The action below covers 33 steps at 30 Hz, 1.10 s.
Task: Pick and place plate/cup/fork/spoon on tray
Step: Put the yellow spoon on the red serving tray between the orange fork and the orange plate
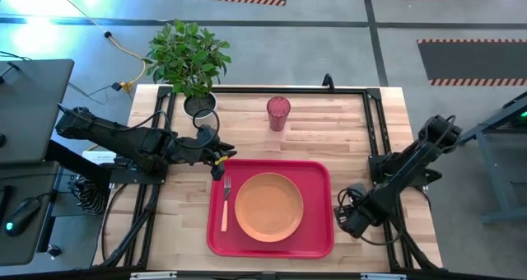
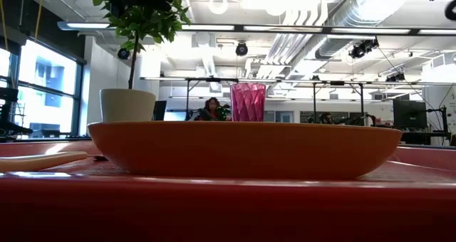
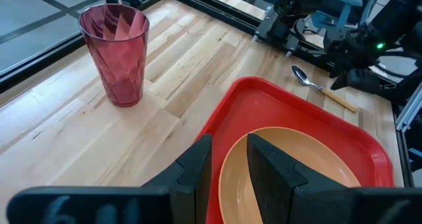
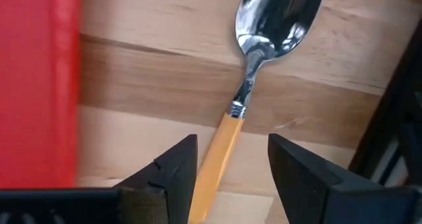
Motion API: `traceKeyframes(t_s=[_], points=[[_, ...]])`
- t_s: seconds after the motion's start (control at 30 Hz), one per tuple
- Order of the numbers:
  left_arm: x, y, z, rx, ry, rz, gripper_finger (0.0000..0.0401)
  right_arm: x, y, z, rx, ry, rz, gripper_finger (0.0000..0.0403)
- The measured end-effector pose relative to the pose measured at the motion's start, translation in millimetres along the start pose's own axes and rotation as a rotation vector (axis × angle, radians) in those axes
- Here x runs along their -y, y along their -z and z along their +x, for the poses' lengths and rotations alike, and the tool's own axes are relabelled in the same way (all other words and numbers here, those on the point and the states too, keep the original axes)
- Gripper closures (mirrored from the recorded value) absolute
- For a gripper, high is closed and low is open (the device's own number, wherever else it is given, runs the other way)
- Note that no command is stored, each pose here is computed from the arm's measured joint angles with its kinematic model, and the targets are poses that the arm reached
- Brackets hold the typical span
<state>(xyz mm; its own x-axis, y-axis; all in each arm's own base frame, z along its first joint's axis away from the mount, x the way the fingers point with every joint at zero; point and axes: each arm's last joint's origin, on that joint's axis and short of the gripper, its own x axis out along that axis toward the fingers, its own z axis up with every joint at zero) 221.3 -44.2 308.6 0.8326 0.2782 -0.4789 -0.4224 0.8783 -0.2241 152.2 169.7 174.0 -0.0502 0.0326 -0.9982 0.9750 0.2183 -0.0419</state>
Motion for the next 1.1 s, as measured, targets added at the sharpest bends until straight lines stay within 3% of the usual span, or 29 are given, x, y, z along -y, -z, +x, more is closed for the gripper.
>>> traceKeyframes(t_s=[0.47, 0.93, 1.1], points=[[0.0, 0.0, -0.1, 0.0, 0.0, 0.0, 0.0314, 6.6, -3.8, 39.3, -0.08, -0.04, 0.008, 0.0235], [0.0, 0.0, -0.1, 0.0, 0.0, 0.0, 0.0314, 2.7, -12.6, 41.9, -0.11, -0.023, 0.047, 0.0376], [0.1, 0.0, -0.1, 0.0, 0.0, 0.0, 0.0314, 0.8, -13.3, 40.3, -0.112, -0.022, 0.055, 0.0386]])
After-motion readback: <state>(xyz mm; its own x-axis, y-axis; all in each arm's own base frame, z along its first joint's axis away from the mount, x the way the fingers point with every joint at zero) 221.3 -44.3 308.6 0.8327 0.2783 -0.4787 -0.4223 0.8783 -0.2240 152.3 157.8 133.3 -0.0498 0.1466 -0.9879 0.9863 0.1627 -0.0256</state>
